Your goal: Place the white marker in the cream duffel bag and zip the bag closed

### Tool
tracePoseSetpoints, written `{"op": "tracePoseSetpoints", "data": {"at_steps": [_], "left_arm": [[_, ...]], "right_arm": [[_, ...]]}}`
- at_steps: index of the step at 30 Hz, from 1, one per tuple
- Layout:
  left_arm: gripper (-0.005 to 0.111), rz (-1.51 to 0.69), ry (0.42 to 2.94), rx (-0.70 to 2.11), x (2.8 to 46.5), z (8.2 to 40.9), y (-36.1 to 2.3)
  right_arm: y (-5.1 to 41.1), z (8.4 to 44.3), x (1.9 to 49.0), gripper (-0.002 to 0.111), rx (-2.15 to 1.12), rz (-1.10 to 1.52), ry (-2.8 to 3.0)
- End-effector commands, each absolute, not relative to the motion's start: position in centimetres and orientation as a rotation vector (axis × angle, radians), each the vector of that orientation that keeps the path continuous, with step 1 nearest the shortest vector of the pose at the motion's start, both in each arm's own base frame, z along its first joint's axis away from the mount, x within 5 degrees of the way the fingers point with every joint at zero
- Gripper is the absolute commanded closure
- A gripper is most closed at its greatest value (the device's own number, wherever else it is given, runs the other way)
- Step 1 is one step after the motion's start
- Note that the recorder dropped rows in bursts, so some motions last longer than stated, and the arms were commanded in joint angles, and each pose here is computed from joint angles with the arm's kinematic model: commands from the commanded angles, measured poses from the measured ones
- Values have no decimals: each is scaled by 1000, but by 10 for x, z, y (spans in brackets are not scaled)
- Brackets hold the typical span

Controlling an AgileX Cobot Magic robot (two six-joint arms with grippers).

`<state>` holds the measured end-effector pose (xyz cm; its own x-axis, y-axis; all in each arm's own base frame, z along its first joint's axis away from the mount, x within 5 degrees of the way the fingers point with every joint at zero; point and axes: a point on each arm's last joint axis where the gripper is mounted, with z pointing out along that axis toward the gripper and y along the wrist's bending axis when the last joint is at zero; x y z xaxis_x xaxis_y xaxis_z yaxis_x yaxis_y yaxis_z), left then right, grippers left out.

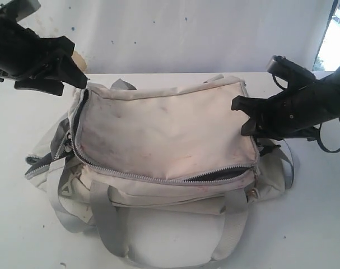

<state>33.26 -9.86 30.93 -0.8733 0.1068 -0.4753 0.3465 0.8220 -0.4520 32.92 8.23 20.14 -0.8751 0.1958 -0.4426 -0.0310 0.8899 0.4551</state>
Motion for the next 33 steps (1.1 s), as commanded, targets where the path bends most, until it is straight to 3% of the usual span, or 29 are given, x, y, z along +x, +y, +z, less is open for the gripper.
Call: {"op": "tracePoseSetpoints", "data": {"at_steps": [1,10,16,22,33], "left_arm": [[57,-791,2532,385,308,310,-111],[57,-1040,2374,392,272,300,-161],[57,-1152,2360,349,251,277,-186],[57,-1358,2200,343,238,283,-210],[57,-1305,2222,460,213,269,-250]], "right_arm": [[84,204,328,108,149,681,2591],[89,212,334,108,464,878,2509],[89,213,335,108,488,890,2496],[88,213,335,108,483,877,2491],[83,210,335,108,300,726,2513]]}}
